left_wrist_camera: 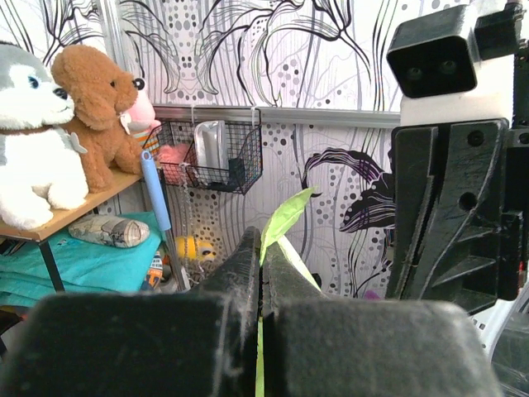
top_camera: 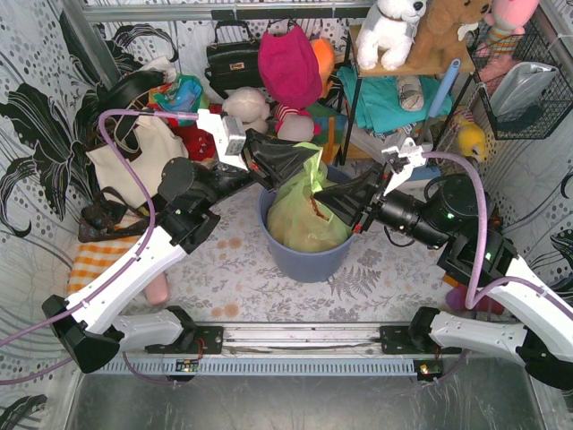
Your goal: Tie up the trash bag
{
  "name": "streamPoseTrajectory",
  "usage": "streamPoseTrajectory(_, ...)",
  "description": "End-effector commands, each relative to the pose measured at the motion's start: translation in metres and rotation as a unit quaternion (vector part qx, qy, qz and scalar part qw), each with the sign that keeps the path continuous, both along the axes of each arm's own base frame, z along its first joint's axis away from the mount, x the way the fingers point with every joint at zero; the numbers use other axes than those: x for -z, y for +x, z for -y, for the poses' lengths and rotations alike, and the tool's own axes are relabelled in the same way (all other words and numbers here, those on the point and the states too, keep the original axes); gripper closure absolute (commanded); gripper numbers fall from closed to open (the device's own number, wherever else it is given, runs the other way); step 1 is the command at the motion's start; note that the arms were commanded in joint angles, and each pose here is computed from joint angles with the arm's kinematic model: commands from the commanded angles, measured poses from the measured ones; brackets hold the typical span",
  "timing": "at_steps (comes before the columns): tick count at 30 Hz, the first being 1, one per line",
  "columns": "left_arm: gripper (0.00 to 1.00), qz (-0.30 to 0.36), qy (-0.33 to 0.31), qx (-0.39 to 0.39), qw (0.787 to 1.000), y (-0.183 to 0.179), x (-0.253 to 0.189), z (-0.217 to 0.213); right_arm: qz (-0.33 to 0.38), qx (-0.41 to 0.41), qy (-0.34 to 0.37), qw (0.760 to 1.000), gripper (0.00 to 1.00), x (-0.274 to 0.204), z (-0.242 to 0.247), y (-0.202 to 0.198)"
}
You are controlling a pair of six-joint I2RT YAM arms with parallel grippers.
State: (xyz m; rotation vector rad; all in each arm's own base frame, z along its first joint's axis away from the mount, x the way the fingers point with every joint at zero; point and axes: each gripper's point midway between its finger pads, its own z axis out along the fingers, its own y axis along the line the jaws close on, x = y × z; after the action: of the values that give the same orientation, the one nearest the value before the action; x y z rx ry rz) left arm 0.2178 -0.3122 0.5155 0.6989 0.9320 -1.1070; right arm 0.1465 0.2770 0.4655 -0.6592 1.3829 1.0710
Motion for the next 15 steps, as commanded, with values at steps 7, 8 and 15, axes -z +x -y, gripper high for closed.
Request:
streamPoseTrajectory(7, 1.00, 0.011, -0.008, -0.016, 1.000, 0.005, -0.008, -0.003, -0.053, -0.047, 0.010, 0.997, 1.00, -0.008, -0.001, -0.020)
streamPoseTrajectory(8, 1.00, 0.011, -0.008, -0.017, 1.000, 0.005, -0.008, -0.004, -0.057, -0.048, 0.009, 0.997, 1.00, -0.007, -0.002, -0.021)
streamPoseTrajectory(15, 1.00, 0.004, -0.006, -0.021, 1.000, 0.009, -0.006, -0.003, -0.097, -0.019, 0.014, 0.995, 1.00, 0.003, -0.005, -0.009)
